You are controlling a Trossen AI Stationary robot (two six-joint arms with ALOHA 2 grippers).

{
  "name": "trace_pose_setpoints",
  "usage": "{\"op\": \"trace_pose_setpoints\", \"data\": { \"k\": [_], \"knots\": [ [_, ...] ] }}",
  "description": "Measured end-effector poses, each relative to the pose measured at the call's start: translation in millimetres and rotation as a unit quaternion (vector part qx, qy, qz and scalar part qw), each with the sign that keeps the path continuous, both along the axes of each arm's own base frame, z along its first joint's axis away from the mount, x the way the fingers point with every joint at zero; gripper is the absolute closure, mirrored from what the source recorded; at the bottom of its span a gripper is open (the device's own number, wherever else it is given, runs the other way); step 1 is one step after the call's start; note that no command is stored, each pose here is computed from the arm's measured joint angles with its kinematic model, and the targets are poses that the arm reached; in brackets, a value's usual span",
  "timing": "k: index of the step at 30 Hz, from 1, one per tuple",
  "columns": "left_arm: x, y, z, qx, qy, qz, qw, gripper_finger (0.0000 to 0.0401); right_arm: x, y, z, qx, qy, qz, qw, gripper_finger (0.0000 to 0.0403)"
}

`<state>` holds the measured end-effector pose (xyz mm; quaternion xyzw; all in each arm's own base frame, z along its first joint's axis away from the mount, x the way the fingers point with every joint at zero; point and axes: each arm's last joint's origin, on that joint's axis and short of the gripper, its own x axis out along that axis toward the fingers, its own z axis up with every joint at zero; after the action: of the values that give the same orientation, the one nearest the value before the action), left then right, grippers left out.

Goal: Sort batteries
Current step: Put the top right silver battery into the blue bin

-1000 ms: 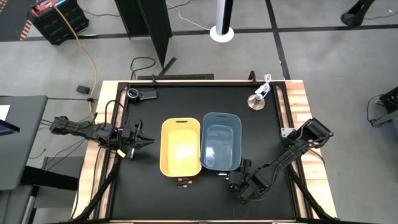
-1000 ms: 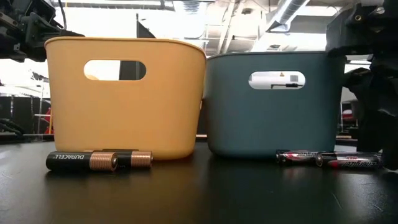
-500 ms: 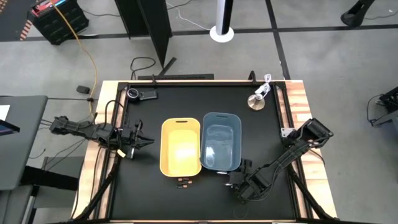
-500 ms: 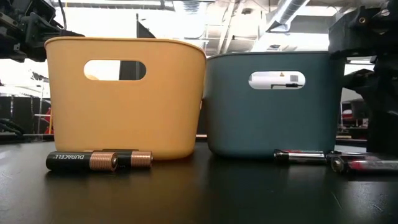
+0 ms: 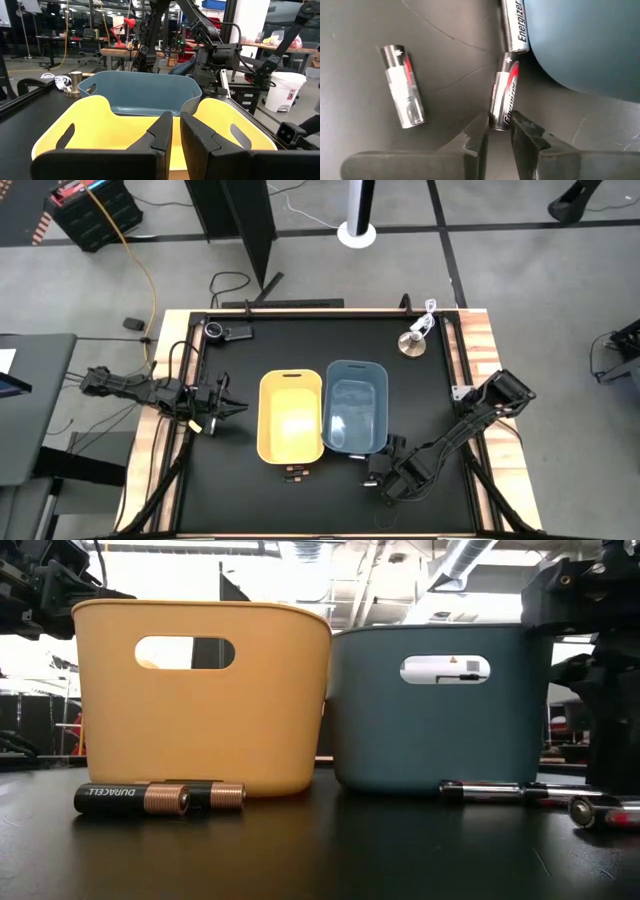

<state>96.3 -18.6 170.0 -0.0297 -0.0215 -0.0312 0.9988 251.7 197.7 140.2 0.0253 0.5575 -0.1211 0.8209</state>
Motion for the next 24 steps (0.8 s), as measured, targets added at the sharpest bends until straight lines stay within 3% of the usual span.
{"op": "trace_pose_setpoints", "data": {
  "k": [7, 24],
  "knots": [
    [0, 0, 0, 0.000, 0.000, 0.000, 1.000, 0.0368, 0, 1, 0, 0.007, 0.002, -0.005, 1.000, 0.0337],
    [0, 0, 0, 0.000, 0.000, 0.000, 1.000, 0.0368, -6, 10, 0, 0.017, 0.000, 0.013, 1.000, 0.0339]
  ]
}}
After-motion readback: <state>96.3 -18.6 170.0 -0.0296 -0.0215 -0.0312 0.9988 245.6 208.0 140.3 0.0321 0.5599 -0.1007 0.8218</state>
